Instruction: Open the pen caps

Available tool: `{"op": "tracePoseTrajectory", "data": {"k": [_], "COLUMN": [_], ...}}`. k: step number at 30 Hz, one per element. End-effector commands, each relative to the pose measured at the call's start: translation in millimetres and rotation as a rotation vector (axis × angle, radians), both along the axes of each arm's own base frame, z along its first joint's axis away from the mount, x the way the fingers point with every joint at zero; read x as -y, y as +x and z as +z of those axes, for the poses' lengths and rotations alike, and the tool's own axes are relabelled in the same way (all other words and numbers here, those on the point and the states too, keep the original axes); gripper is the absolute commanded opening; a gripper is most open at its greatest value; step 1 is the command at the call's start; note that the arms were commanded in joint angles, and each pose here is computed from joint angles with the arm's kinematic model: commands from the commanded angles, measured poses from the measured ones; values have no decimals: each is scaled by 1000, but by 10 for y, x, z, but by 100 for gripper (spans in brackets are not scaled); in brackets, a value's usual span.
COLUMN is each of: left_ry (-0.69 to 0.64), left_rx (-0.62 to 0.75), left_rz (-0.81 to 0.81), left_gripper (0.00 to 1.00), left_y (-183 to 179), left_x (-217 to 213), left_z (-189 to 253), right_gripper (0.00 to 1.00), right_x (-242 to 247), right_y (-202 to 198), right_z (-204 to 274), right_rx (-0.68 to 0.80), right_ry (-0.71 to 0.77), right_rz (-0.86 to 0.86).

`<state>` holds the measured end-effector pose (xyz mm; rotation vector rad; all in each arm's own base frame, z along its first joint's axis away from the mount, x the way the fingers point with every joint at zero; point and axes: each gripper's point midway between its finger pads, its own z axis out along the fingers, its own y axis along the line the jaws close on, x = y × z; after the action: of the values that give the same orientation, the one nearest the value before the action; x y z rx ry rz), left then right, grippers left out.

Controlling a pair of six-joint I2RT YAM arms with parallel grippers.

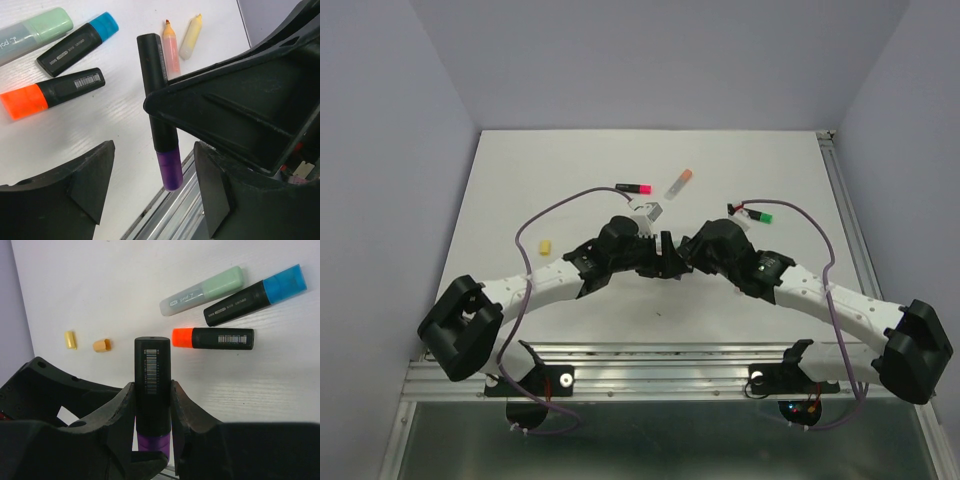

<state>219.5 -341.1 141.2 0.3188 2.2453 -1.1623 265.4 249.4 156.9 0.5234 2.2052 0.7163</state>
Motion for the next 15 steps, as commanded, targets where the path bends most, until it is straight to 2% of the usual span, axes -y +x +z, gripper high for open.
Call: {"op": "tracePoseTrajectory", "data": {"k": [1, 7, 8, 11, 15], "left_ry": [-75, -71, -73, -75, -72], "left_rx": [66, 52, 54, 55, 53], "left_rz": [-54, -52, -52, -56, -76], "left_gripper": [75, 74, 68, 62, 59], "left_y": [21, 12, 15, 24, 14], "left_x": [174, 166, 170, 186, 220], "left_z": [284, 238, 248, 251, 238], "right_gripper": [1, 1, 1, 1, 1], "right_x": [10, 1, -13, -65, -74], "right_y": [120, 188, 194, 187, 198], "right_z": [186, 233, 235, 213, 228], "right_rx": [48, 46, 45, 35, 36], "right_ry": [30, 45, 48, 54, 60], "right_rz": [-82, -124, -121, -100, -104]}}
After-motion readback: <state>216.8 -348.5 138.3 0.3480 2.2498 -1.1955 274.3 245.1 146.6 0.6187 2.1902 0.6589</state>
